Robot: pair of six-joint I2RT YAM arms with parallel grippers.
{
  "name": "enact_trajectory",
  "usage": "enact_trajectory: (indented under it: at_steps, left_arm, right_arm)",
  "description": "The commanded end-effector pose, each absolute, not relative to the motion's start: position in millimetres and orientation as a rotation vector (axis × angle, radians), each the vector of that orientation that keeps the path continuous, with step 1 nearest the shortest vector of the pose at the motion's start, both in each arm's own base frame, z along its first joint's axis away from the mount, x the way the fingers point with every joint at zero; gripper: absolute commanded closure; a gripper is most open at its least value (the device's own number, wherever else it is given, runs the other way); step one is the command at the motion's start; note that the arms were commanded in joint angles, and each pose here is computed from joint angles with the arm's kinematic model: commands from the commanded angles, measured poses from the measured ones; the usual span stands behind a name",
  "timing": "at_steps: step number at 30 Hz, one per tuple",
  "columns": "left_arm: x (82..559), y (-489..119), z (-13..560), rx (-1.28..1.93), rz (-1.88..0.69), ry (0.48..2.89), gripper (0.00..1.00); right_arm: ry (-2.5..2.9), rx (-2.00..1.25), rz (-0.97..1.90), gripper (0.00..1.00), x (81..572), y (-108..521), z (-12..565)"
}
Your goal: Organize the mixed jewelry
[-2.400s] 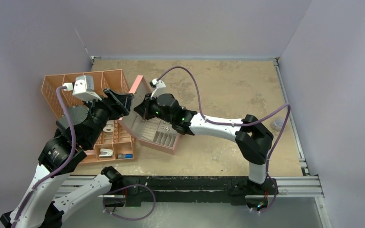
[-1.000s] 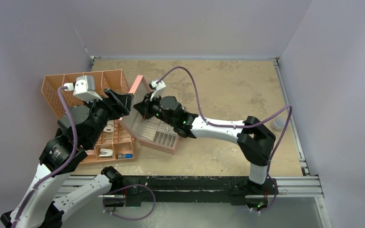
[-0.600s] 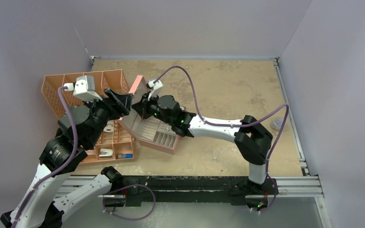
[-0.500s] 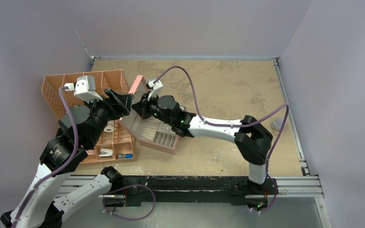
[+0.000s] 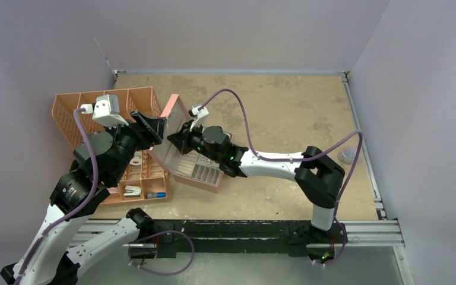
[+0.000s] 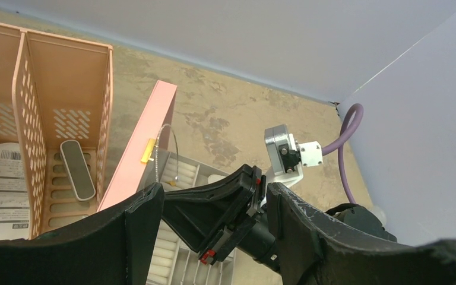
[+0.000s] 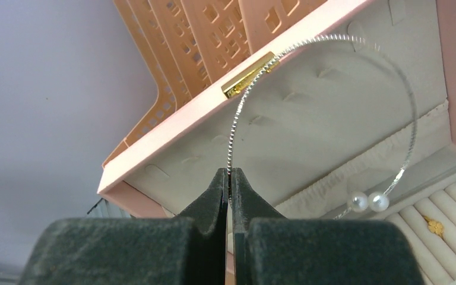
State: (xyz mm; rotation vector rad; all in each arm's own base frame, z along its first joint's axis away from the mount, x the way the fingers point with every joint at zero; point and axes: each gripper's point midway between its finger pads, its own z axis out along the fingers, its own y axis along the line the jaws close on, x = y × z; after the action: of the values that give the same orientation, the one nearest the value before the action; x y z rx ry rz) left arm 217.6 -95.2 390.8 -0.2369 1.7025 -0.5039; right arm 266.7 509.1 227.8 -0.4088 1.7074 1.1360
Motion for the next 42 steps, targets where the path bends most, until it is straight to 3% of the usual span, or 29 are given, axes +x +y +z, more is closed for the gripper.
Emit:
enact_trajectory:
  at_steps: [1,10,42]
  left_arm:
    - [219.1,-92.7,396.7,-0.239,-0.495,1.675,0.36]
    - [219.1,-92.2,395.6,-0.241,-0.491,1.679,0.36]
    - [217.9,-89.6,396.7,-0.243,-0.484,1.673,0.36]
  right_arm:
    - [1.574,-0.342,1.197,1.0,265.3,502.3,281.0]
    - [1.502,-0.311,1.228,1.0,263.4,495.7,310.9]
    - [1.645,-0.364,1.241,1.0,269.7,532.1,270.1]
